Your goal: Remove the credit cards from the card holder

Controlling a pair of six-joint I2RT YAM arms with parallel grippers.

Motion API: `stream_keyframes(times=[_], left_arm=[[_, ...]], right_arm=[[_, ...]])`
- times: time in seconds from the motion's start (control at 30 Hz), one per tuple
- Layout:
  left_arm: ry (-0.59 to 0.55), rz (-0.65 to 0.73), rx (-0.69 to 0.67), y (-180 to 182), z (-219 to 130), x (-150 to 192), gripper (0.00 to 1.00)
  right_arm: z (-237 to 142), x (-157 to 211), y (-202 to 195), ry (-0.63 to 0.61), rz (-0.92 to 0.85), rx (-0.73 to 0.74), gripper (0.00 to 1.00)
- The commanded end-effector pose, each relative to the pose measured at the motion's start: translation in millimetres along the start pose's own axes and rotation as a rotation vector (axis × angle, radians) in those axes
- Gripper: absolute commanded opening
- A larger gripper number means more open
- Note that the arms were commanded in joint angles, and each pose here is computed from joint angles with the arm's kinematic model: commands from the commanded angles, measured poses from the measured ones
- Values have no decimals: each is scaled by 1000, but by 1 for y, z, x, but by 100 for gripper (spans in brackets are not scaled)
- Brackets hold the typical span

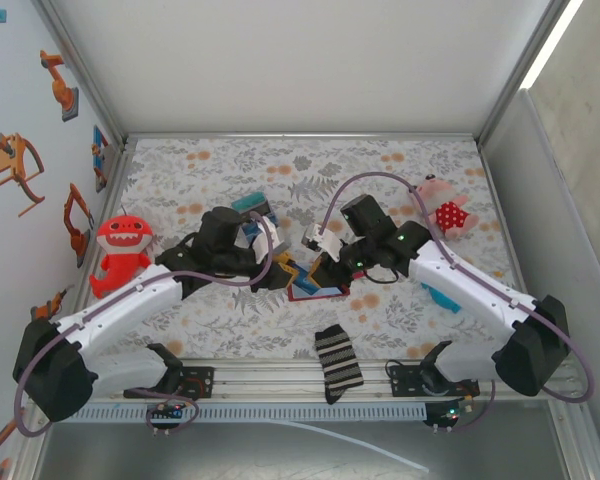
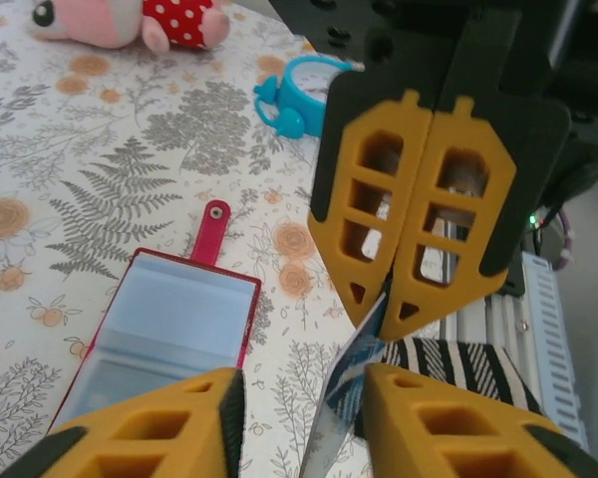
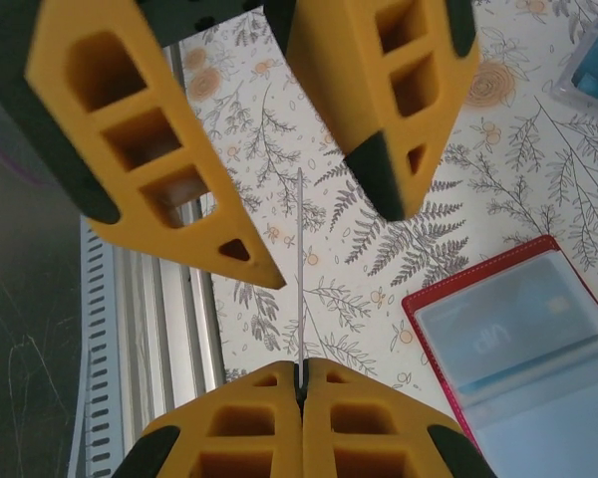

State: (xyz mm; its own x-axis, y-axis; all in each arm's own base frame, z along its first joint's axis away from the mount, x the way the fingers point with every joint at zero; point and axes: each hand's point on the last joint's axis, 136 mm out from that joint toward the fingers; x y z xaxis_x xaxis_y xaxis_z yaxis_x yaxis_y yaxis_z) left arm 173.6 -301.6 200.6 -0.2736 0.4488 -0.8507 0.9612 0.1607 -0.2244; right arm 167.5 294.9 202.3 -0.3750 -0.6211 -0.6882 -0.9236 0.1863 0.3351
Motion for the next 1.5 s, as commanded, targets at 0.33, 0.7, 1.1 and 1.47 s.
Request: stream_keyframes(times=[0.33, 0.7, 1.1, 1.47], left_arm=[[-8, 48, 67, -14, -2, -7, 0], [-198, 57, -232, 15, -32, -24, 0], [-561, -152, -369, 22, -81, -49, 0], [-687, -207, -251, 8, -88, -74, 0]], right_arm=[[-4, -9, 1, -2, -50, 5, 5], [-24, -30, -29, -192, 9, 179, 46], [-45, -72, -34, -542, 136, 105, 47], [-52, -95, -26, -664, 134, 12, 47]])
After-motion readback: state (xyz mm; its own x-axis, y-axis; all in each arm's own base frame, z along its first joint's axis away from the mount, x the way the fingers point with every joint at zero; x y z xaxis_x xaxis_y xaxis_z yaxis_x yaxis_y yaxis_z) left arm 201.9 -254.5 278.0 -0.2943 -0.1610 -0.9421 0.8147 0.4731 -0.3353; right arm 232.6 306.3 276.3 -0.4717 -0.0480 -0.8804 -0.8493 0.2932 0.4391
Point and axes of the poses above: each hand's point on the last joint's axis, 136 mm out from that joint toward the fingers, its own z axis out along the fingers, its own y axis along the line the jaws close on, x = y × z, and after that the axes turned 1 degree about z, right-handed
